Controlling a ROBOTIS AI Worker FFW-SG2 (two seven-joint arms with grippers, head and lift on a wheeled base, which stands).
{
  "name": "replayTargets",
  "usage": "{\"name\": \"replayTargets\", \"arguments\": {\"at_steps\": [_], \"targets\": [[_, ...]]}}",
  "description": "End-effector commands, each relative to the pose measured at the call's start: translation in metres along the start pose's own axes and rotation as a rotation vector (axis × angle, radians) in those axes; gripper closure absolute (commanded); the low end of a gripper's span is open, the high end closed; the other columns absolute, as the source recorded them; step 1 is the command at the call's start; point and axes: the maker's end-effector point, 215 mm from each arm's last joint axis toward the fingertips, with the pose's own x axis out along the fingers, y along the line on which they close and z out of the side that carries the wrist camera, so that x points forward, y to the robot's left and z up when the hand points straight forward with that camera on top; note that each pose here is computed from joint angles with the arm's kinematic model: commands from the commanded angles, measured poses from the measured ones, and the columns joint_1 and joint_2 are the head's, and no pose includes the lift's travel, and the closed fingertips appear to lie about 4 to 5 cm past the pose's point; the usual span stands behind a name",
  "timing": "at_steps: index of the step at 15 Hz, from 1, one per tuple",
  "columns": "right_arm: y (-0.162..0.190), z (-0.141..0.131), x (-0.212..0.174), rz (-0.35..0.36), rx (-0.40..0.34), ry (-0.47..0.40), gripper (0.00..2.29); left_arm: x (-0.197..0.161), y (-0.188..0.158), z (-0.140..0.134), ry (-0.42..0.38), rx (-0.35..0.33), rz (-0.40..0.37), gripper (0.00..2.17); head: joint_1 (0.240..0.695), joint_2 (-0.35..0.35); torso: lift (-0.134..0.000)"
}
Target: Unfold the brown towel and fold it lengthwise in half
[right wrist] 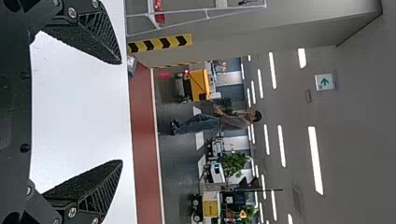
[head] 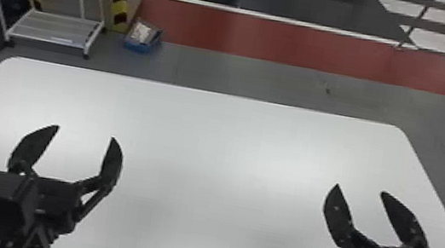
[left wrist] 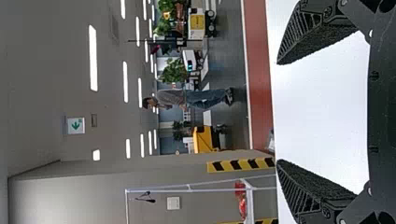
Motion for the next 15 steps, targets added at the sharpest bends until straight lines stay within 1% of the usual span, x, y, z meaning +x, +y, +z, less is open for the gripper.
{"name": "replayTargets", "arguments": {"at_steps": [1,9,15], "targets": [[0.0003,0.0008,-0.0007,0.001,0.001,-0.001,0.14,-0.0003,-0.0008,-0.0007,0.002,0.0,-0.001,0.14,0.695,-0.096,-0.12],[-0.0012,0.0052,-0.0009,0.002,-0.003,-0.007,0.13,-0.0004,-0.0008,0.0037,-0.006,-0.001,-0.002,0.14,0.695,-0.099,-0.12],[-0.0014,0.0032,-0.0006,0.001,0.001,-0.002,0.13,-0.0004,-0.0008,0.0037,-0.006,0.0,-0.002,0.14,0.695,-0.1,-0.12]]}}
